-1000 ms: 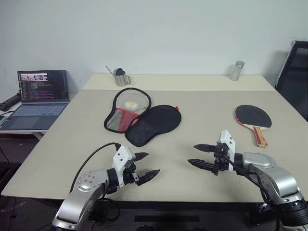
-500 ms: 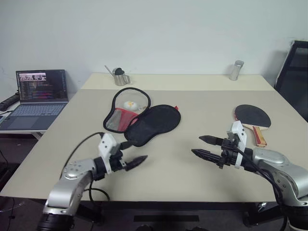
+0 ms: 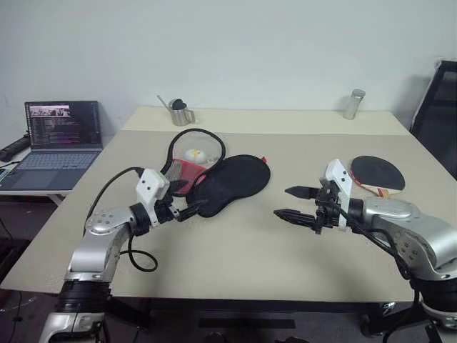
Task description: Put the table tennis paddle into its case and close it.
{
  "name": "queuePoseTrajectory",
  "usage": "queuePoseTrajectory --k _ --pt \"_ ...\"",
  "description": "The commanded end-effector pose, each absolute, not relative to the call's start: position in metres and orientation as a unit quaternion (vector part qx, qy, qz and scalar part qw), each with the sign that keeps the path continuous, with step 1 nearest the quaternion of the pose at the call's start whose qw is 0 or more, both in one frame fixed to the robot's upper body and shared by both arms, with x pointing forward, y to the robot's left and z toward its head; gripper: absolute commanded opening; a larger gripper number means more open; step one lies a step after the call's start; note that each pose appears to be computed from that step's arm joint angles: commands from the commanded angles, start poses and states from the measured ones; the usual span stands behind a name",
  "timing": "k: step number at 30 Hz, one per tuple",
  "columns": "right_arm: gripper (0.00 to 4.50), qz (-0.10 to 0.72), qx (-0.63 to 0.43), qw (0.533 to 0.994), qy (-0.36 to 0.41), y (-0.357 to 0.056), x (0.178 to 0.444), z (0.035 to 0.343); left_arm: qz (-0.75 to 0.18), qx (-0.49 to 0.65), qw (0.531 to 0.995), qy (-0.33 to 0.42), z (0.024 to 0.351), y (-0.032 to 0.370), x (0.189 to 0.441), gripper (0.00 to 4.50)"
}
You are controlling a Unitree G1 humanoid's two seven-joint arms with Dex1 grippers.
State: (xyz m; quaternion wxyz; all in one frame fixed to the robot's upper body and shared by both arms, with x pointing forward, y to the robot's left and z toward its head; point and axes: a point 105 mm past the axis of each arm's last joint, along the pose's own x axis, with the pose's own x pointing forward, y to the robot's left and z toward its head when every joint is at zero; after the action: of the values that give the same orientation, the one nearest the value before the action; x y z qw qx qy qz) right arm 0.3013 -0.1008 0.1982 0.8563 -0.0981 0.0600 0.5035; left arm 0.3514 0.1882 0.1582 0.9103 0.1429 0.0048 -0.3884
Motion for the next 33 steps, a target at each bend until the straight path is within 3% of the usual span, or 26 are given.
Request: queuePoseTrajectory --k 1,9,13,25,28,33 --pt "3.87 0.502 -0.115 0.857 0.030 -0.100 0.300 0.206 -0.397 0.181 0.900 0.010 0.159 0.186 0.360 4.38" --pt "3.87 0.496 -0.109 0.861 0.022 -0.101 0.299 0.203 -0.418 0.200 0.885 0.041 0.143 0.164 0.387 4.38" --pt "3.87 0.499 -0.108 0.860 0.017 -0.100 0.297 0.203 -0.453 0.206 0.866 0.047 0.137 0.146 0.390 4.38" --pt "3.87 0.495 -0.105 0.862 0.009 -0.099 0.294 0.208 -0.460 0.204 0.858 0.107 0.109 0.146 0.404 4.38" --pt "3.92 0.495 -0.106 0.863 0.009 -0.099 0.293 0.210 -0.480 0.197 0.846 0.123 0.101 0.139 0.401 3.78" --pt "3.92 0.493 -0.109 0.863 0.006 -0.099 0.293 0.212 -0.511 0.192 0.828 0.129 0.098 0.129 0.396 2.00"
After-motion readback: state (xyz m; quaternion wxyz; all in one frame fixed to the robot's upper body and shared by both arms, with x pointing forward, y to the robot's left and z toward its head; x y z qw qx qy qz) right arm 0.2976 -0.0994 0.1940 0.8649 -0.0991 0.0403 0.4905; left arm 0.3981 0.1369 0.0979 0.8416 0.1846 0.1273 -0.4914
